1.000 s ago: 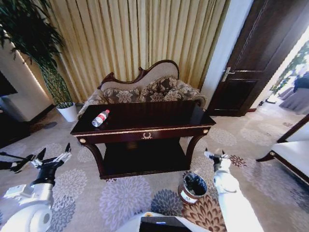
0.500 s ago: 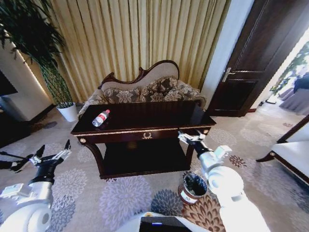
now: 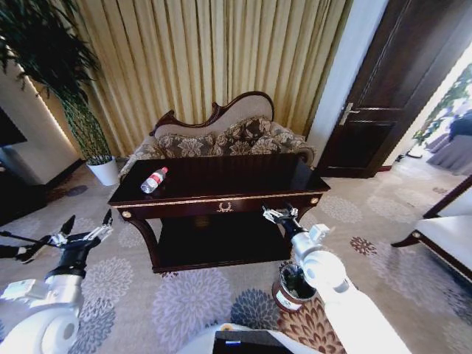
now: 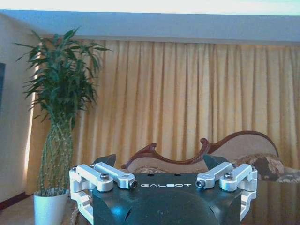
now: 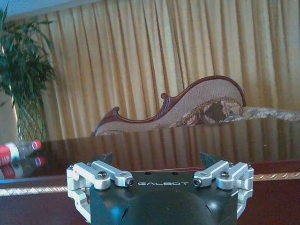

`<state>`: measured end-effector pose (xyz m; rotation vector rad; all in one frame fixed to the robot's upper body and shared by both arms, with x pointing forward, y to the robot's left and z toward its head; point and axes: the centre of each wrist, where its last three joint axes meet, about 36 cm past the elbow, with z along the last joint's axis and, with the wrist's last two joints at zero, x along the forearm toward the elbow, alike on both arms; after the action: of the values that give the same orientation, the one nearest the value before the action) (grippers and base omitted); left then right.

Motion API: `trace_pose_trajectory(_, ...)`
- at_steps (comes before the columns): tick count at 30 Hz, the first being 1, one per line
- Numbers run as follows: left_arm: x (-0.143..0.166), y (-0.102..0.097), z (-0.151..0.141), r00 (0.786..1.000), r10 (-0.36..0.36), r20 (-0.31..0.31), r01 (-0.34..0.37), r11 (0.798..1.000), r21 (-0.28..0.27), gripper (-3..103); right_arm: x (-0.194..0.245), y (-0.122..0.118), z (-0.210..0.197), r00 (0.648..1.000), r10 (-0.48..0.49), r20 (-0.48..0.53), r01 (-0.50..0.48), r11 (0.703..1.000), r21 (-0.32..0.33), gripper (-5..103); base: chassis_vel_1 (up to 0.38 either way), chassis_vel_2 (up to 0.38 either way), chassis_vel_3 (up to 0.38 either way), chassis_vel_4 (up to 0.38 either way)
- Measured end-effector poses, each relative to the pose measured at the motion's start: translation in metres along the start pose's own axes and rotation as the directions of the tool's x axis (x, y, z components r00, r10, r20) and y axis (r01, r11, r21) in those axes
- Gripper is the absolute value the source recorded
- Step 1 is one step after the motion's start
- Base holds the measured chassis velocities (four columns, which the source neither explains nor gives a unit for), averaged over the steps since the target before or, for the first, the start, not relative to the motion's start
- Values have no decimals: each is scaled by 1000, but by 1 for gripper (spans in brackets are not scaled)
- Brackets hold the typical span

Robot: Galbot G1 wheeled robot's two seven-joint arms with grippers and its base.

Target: Move to the front of the table and place the trash on the table into the trash bin.

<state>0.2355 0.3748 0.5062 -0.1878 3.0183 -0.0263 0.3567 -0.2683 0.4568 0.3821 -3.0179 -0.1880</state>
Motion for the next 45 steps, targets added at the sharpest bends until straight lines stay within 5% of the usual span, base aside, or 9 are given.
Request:
trace_pose_trajectory(3,-3,3,-1,1000,25,-14,-25,999,-24,100,2,-14,0,1000,5,-6,-5,996,94,100,0,0,0,0)
trace_pose_trajectory(6,-4,2,-1,999,35,-17,-36,999,-29,100,1,-17,-1,1000,8,0,-8,993,117,100,0,0,0,0)
trace_pose_trajectory(45,-2,-8,0,999,39,-33,-40,999,-28,100,-1,-7,1,1000,20,3,-20,995,99,100,-69,68,73,-68)
